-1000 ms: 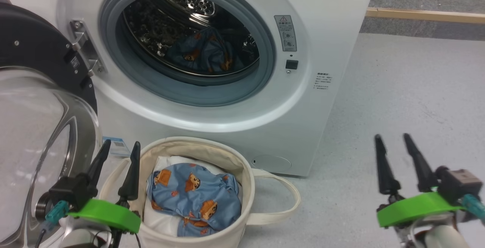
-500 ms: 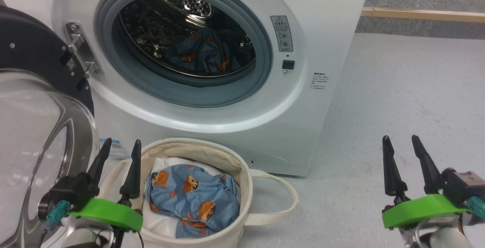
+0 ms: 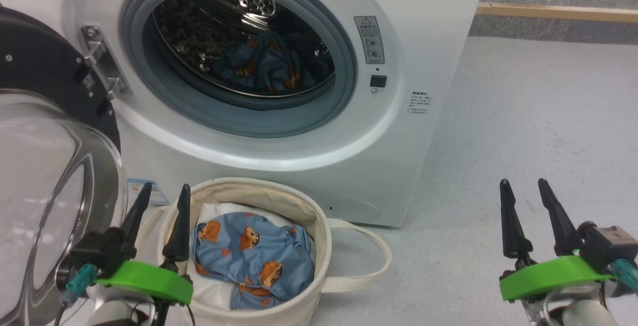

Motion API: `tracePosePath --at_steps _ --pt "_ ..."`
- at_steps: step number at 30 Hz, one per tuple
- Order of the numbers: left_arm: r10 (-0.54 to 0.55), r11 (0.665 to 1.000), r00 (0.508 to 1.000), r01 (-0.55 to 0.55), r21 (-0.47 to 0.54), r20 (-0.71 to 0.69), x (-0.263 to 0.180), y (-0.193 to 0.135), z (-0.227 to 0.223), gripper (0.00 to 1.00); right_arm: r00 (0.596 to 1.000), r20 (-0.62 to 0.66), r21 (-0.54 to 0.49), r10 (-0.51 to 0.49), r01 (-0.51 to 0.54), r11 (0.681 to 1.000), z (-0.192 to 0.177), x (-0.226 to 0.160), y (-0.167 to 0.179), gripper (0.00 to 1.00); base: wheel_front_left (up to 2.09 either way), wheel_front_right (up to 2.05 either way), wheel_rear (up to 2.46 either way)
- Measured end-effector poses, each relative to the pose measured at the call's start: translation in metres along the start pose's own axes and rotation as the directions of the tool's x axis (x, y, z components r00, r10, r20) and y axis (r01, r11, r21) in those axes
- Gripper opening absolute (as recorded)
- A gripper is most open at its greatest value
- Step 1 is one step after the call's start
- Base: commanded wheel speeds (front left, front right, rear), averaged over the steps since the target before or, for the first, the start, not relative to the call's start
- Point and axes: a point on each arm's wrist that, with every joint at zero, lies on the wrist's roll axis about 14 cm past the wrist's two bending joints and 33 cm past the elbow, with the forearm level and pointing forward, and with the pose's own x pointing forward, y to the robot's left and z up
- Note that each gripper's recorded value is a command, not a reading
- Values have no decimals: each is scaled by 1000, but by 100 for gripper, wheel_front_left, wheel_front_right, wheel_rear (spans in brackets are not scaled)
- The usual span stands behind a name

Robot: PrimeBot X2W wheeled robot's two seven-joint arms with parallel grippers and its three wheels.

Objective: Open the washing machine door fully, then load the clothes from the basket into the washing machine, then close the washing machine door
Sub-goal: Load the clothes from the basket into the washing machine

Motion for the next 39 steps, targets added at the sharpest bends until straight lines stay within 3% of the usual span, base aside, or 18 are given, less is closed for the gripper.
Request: tracePosePath --at_steps 9,20,26,32,39 --pt "-23 998 991 17 -53 -131 7 -10 -47 100 999 -53 9 -12 12 1000 -21 8 -7 100 0 0 0" --pt "-85 995 925 60 -78 -370 47 -30 -130 100 994 -103 -4 -47 47 999 -51 34 -27 100 0 0 0" --pt "-128 992 841 97 -86 -526 47 -42 -188 100 988 -148 -14 -46 44 999 -76 49 -33 100 0 0 0" --pt "-208 976 744 203 -83 -635 43 -62 -232 100 979 -204 -13 -20 18 1000 -106 60 -32 100 0 0 0" --pt "-192 981 662 152 -121 -724 46 -57 -275 100 968 -250 -27 -25 19 999 -134 66 -41 100 0 0 0"
